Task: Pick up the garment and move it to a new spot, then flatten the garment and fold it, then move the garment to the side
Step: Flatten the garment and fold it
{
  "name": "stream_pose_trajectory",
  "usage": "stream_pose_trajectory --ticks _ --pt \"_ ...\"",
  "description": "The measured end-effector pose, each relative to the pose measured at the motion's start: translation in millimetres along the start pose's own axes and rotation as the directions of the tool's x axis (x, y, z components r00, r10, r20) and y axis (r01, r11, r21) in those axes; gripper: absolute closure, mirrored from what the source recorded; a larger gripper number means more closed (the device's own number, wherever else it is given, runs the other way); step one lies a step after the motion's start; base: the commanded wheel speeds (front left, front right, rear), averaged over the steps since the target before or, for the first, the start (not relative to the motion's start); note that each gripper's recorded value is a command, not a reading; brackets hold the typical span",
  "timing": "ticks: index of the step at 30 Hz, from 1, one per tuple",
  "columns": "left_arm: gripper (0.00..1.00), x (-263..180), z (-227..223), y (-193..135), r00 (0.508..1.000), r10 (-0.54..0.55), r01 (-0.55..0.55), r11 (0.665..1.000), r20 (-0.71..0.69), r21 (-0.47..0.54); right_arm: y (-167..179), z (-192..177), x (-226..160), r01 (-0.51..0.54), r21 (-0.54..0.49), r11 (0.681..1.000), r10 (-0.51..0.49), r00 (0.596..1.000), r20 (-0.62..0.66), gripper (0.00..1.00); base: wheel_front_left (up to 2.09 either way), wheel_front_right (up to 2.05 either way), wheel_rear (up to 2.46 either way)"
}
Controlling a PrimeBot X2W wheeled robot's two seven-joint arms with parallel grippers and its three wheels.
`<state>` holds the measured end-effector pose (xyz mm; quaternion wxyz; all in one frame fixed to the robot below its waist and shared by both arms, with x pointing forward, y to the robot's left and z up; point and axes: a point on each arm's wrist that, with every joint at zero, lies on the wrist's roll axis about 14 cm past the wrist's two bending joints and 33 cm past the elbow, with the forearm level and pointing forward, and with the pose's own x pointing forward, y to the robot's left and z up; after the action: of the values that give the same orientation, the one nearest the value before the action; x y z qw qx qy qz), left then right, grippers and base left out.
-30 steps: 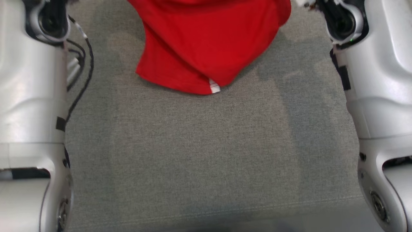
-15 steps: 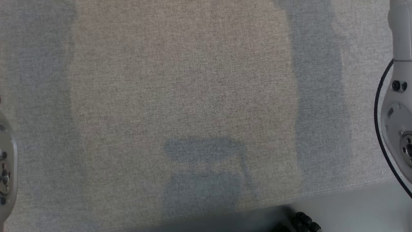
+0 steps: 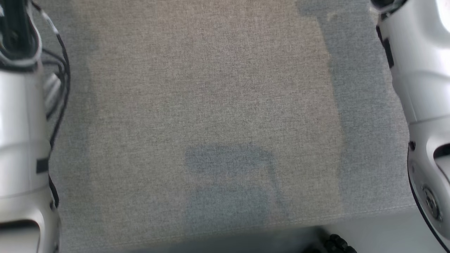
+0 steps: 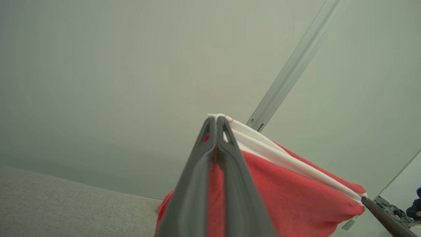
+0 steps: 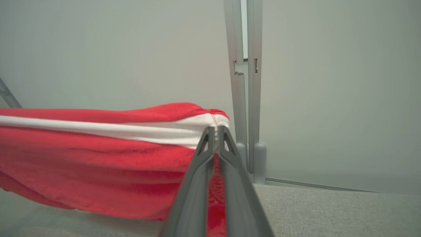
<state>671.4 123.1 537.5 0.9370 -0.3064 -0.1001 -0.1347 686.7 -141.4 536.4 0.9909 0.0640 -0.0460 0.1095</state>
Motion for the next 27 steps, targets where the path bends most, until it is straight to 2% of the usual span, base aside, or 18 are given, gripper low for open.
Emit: stream_pose_trajectory --ticks 9,20,27 --pt "1.0 -85 -27 7 0.985 0.095 -0.098 0.995 -0.147 -0.013 -1 -44 -71 -0.022 0.019 1.0 0.025 0.982 -0.188 1.0 0.0 0.0 0.0" --pt "1.0 -184 -22 -10 0.955 0.22 -0.231 0.972 -0.198 -0.034 9 -41 -151 -0.014 0.052 0.999 0.027 0.966 -0.255 1.0 0.0 0.0 0.0" --pt "1.0 -237 -18 -28 0.939 0.261 -0.279 0.959 -0.226 -0.054 13 -42 -192 0.01 0.066 0.998 0.011 0.951 -0.31 1.0 0.0 0.0 0.0"
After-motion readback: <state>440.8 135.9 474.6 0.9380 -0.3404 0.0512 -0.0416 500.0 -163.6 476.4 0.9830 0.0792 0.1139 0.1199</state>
